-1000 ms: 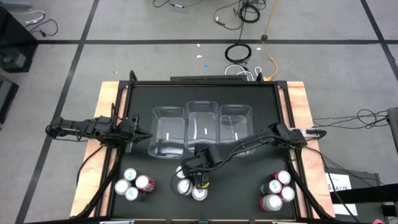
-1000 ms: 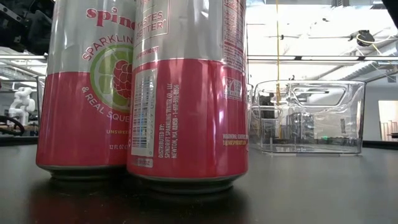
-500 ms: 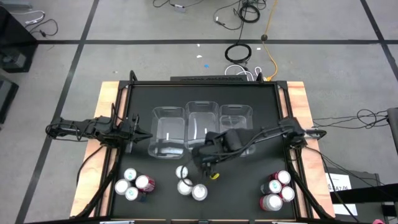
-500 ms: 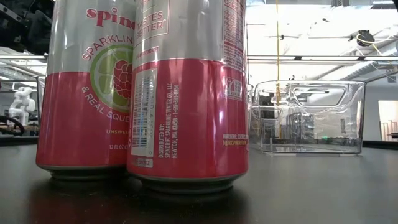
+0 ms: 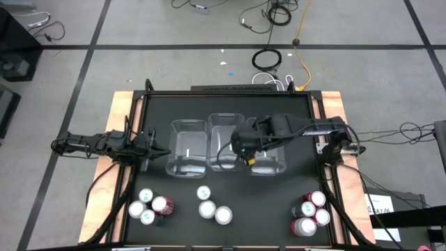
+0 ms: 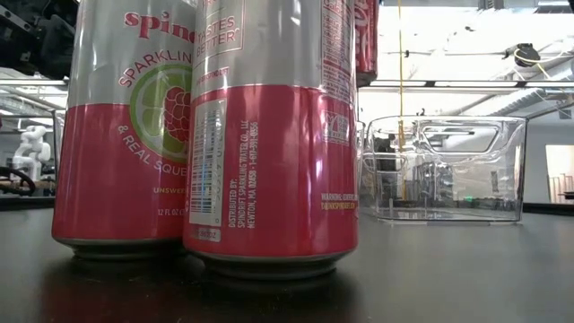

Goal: Sort soda cans
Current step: Put the bottom center red soda can into the right transparent bin

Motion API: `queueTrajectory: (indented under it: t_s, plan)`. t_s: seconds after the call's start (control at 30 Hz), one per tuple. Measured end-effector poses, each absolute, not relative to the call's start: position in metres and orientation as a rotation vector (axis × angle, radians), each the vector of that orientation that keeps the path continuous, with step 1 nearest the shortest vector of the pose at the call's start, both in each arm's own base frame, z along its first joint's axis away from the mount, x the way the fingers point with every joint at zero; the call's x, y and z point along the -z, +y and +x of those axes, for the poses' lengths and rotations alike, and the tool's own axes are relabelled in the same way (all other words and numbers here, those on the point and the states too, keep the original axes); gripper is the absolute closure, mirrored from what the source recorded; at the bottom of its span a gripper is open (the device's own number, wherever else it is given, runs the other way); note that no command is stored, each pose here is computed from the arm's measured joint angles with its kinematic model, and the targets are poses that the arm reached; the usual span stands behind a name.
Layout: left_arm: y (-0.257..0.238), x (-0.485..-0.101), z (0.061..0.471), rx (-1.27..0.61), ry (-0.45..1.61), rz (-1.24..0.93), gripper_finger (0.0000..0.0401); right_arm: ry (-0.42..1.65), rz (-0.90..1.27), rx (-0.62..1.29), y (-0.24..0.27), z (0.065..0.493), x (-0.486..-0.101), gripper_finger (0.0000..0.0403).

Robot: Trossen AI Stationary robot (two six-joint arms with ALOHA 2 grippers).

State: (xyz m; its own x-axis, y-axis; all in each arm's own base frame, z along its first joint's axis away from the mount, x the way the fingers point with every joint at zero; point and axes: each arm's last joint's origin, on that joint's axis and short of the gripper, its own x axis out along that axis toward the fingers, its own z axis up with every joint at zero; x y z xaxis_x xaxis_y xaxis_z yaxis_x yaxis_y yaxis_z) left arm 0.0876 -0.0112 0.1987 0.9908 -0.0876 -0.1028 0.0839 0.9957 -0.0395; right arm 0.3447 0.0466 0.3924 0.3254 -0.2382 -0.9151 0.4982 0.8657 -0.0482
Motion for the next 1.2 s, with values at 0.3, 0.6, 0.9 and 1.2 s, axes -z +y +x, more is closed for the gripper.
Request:
queueTrajectory:
  t_s: [0.3, 0.6, 0.9, 1.2]
  plan:
    - [-0.011, -0.199, 0.088, 0.086, 0.104, -0.035, 0.0390, 1.183, 0.377, 0.713, 0.010, 0.339, -0.368, 0.0106]
    - [-0.011, -0.199, 0.088, 0.086, 0.104, -0.035, 0.0390, 1.104, 0.596, 0.898, -0.024, 0.317, -0.324, 0.0106]
    - [-0.011, -0.199, 0.088, 0.086, 0.105, -0.035, 0.0390, 1.029, 0.734, 0.988, -0.045, 0.281, -0.286, 0.0106]
    - [-0.011, -0.199, 0.088, 0.086, 0.104, -0.035, 0.0390, 1.063, 0.721, 1.015, -0.061, 0.274, -0.261, 0.0105]
